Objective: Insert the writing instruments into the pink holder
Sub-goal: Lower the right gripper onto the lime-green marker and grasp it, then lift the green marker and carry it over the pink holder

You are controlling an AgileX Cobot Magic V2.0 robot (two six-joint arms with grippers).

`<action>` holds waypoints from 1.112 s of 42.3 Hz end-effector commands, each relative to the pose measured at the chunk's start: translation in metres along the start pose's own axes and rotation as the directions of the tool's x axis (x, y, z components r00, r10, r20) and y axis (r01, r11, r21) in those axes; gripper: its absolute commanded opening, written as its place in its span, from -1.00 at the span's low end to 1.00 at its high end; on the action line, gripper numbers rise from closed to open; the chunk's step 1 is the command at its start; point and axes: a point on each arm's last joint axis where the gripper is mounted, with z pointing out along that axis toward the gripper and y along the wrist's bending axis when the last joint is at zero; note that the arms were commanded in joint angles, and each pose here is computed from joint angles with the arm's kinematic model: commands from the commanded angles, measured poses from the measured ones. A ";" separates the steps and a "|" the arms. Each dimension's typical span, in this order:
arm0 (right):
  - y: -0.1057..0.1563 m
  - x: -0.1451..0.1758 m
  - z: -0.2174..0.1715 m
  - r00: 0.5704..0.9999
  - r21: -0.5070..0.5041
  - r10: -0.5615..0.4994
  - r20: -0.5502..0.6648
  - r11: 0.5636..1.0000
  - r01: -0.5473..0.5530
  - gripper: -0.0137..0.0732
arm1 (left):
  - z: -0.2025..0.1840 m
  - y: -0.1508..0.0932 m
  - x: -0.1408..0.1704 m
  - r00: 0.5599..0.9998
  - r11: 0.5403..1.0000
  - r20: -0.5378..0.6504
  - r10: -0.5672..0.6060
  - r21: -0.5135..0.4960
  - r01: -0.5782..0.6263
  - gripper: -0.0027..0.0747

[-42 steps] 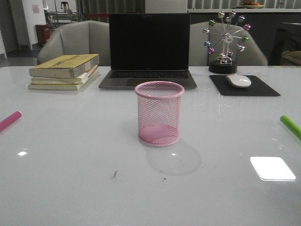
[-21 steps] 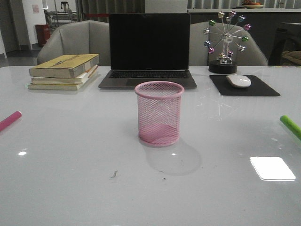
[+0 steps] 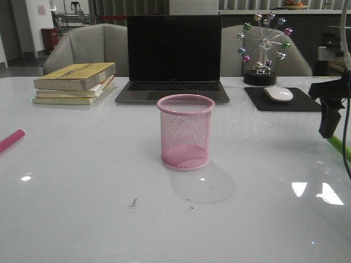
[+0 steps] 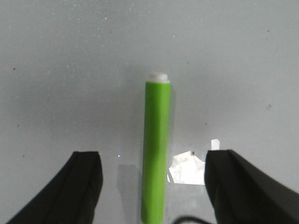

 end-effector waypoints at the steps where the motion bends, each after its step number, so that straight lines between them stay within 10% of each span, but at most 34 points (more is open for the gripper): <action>1: -0.001 -0.020 -0.016 0.997 -0.001 0.000 0.076 1.000 0.000 0.45 | -0.005 -0.001 -0.016 0.995 1.000 0.101 -0.010 0.002 0.009 0.19; 20: -0.002 -0.037 -0.003 0.998 0.016 -0.018 0.058 1.000 0.017 -0.27 | -0.005 -0.001 -0.016 0.995 1.000 0.101 -0.011 0.003 0.011 0.19; 35: 0.008 -0.043 -0.045 0.986 0.017 -0.054 0.157 0.998 0.052 -0.35 | -0.005 -0.001 -0.016 0.995 1.000 0.101 -0.011 0.003 0.011 0.19; 41: 0.032 -0.039 -0.091 0.937 -0.009 -0.089 0.337 0.995 0.098 -0.35 | -0.005 -0.001 -0.016 0.995 1.000 0.101 -0.011 0.003 0.011 0.19; 47: 0.067 -0.017 -0.140 0.789 -0.071 -0.087 0.609 0.984 0.164 -0.35 | -0.005 -0.001 -0.016 0.995 1.000 0.101 -0.011 0.003 0.011 0.19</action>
